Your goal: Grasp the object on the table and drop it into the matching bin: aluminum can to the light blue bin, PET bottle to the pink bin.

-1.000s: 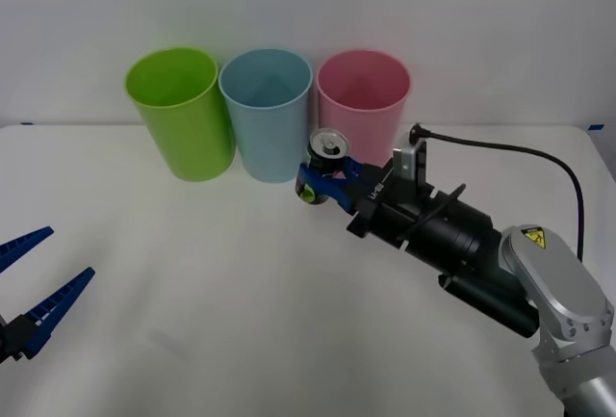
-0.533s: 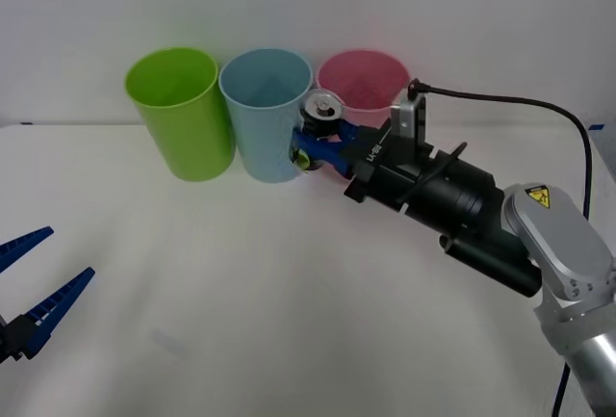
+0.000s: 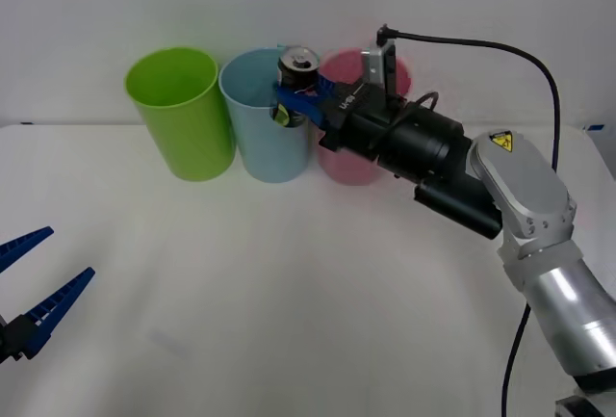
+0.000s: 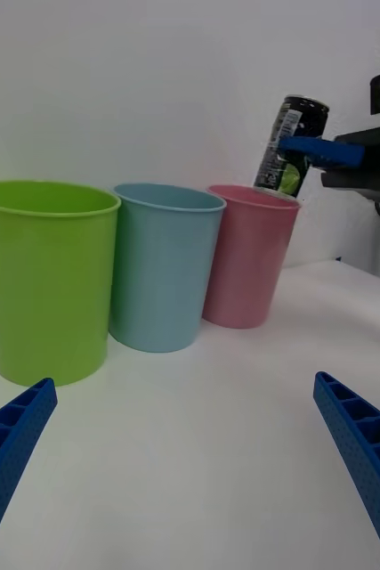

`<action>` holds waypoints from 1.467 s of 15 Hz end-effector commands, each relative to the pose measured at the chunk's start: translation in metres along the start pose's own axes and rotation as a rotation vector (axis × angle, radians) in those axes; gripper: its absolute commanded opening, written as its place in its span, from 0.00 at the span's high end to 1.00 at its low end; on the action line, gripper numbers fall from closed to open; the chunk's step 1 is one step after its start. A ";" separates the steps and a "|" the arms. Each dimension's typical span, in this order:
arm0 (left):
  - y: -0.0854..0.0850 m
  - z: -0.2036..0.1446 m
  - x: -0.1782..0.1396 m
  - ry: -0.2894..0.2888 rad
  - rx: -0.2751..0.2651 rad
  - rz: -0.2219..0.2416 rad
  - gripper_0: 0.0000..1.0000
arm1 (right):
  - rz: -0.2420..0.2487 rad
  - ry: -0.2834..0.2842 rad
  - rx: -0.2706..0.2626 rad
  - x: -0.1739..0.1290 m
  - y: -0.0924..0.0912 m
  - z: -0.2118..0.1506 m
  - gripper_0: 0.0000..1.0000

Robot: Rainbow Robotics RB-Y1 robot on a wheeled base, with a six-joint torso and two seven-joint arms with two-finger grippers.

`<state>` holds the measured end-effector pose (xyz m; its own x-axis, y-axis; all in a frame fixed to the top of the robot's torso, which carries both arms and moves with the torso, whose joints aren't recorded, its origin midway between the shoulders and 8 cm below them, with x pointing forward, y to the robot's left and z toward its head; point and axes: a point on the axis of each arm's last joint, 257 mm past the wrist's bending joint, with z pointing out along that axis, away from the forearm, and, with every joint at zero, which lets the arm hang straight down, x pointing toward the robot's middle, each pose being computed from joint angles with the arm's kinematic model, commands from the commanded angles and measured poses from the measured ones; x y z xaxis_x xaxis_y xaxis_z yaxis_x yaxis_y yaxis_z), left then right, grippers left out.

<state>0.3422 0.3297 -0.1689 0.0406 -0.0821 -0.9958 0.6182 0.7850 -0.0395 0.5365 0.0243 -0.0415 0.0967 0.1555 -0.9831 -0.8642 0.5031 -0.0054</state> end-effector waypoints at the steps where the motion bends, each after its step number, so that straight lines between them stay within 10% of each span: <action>1: 0.000 0.000 0.000 0.000 0.000 0.000 0.00 | -0.004 -0.006 0.037 -0.005 -0.015 0.022 1.00; 22: 0.000 0.000 0.000 0.000 0.000 0.000 0.00 | -0.045 -0.014 0.298 -0.019 -0.086 0.066 1.00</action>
<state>0.3423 0.3297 -0.1689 0.0406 -0.0821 -0.9958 0.6182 0.7850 -0.0395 0.6417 0.0343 -0.0099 0.1399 0.1392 -0.9803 -0.6765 0.7364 0.0080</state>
